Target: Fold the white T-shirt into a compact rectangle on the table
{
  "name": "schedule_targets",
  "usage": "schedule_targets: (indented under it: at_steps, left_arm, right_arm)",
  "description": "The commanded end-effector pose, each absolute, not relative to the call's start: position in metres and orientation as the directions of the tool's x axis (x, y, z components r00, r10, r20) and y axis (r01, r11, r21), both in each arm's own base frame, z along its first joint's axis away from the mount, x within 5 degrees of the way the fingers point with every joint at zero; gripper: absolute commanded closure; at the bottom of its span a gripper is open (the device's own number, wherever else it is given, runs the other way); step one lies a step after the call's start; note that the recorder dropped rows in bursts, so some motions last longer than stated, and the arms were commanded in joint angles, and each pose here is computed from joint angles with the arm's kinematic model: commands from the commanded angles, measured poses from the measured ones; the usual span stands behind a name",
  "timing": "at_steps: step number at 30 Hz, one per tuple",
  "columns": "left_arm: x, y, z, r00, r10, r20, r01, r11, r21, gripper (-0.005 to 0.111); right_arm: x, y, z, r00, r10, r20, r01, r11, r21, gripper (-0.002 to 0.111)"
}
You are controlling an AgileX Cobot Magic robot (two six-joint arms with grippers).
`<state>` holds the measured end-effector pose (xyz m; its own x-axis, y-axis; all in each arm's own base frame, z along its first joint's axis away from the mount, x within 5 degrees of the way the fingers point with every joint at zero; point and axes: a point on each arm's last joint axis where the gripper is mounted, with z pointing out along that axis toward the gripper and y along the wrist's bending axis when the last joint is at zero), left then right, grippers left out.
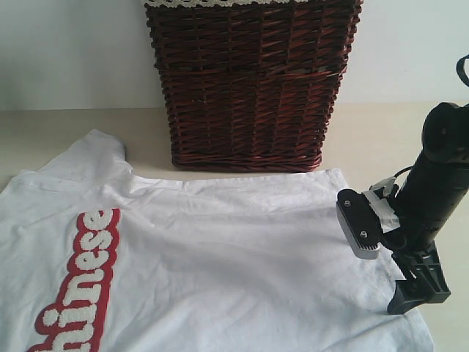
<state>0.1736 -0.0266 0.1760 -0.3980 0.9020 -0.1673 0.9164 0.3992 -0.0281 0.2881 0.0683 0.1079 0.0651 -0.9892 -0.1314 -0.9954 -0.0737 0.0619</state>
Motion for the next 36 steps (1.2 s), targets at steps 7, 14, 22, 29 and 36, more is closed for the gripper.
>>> schedule_targets:
  at_steps: [7, 14, 22, 29, 36]
  left_arm:
    - [0.208, -0.024, 0.182, -0.286, 0.931, -0.229, 0.897, 0.344, 0.277, 0.091]
    - [0.214, -0.021, 0.17, -0.282, 0.942, -0.184, 0.908, 0.324, 0.266, 0.002]
    - [0.214, -0.01, 0.146, -0.13, 0.991, 0.018, 0.977, 0.125, 0.17, 0.003]
    - [0.223, -0.005, 0.143, -0.118, 0.989, 0.085, 0.979, 0.102, 0.174, 0.003]
    - [0.239, 0.0, 0.138, -0.185, 0.982, 0.031, 0.964, 0.176, 0.197, 0.003]
  right_arm:
    - [0.278, 0.064, 0.094, 0.063, -0.993, -0.104, -0.986, -0.078, 0.144, 0.006]
    - [0.278, 0.064, 0.094, 0.061, -0.993, -0.106, -0.987, -0.076, 0.144, 0.006]
    - [0.278, 0.064, 0.094, 0.061, -0.993, -0.106, -0.987, -0.076, 0.144, 0.006]
    - [0.278, 0.064, 0.094, 0.061, -0.993, -0.106, -0.987, -0.076, 0.144, 0.006]
    - [0.278, 0.064, 0.094, 0.061, -0.993, -0.106, -0.987, -0.076, 0.144, 0.006]
